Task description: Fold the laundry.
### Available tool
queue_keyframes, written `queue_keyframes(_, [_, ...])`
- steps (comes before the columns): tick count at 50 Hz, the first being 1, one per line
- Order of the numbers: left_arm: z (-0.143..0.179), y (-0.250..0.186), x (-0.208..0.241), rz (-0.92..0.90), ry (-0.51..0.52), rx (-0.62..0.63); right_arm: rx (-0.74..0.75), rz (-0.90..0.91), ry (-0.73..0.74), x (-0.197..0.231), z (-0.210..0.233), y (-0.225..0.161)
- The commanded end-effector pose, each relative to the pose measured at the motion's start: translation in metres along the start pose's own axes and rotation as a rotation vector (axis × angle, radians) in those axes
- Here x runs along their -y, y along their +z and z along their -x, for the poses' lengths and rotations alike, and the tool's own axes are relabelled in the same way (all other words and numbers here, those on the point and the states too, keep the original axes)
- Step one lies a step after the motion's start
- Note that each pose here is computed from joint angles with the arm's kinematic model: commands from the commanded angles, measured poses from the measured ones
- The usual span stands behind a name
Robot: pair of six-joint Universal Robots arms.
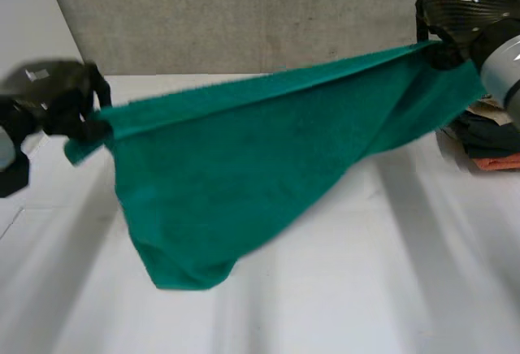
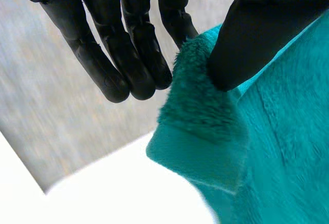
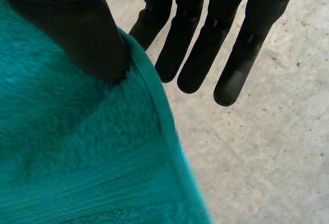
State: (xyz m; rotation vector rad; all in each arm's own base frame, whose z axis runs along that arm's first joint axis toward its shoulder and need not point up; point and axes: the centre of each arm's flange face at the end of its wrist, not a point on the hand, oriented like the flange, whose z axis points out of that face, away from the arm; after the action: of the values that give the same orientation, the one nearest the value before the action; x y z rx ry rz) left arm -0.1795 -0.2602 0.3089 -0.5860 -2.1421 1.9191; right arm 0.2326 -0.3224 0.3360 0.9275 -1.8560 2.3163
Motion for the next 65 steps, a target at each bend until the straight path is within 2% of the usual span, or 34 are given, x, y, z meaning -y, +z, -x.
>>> queue_keyframes(1, [0.008,0.054,-0.063,0.174,-0.017,-0.046,0.139,0.227,-0.04,-0.035,0.014,0.005])
queue_keyframes(6, [0.01,0.098,-0.059,0.097,0.058,-0.066,0.168,0.256,-0.065,-0.064,0.032,0.03])
queue_keyframes(9, [0.022,0.131,-0.029,-0.077,0.121,-0.016,0.052,0.141,-0.058,-0.06,0.024,0.061])
queue_keyframes(12, [0.041,0.151,0.041,-0.414,0.216,0.089,-0.104,-0.059,-0.043,-0.032,0.004,0.087])
queue_keyframes(13, [0.044,0.152,0.056,-0.484,0.23,0.111,-0.173,-0.187,-0.04,-0.011,-0.007,0.096])
queue_keyframes(16, [0.053,0.146,0.1,-0.69,0.199,0.176,-0.276,-0.424,-0.025,0.029,-0.026,0.1])
queue_keyframes(20, [0.055,0.136,0.12,-0.782,0.102,0.179,-0.318,-0.568,-0.028,0.059,-0.04,0.091])
queue_keyframes(27, [0.052,0.13,0.082,-0.625,0.053,0.147,-0.173,-0.473,-0.021,0.041,-0.02,0.077])
queue_keyframes(37, [0.037,0.116,-0.043,-0.267,-0.025,0.106,0.087,-0.155,0.018,-0.053,0.041,0.04])
queue_keyframes(43, [0.017,0.114,-0.112,-0.112,0.01,0.006,0.176,0.062,0.034,-0.125,0.072,0.023])
queue_keyframes(47, [0.014,0.115,-0.137,-0.045,0.052,-0.005,0.207,0.157,0.063,-0.156,0.082,0.023])
queue_keyframes(58, [0.022,0.11,-0.128,-0.023,0.067,0.03,0.16,0.37,0.227,-0.192,0.07,0.036])
queue_keyframes(65, [0.024,0.108,-0.123,-0.033,0.064,0.036,0.075,0.494,0.447,-0.204,0.056,0.036])
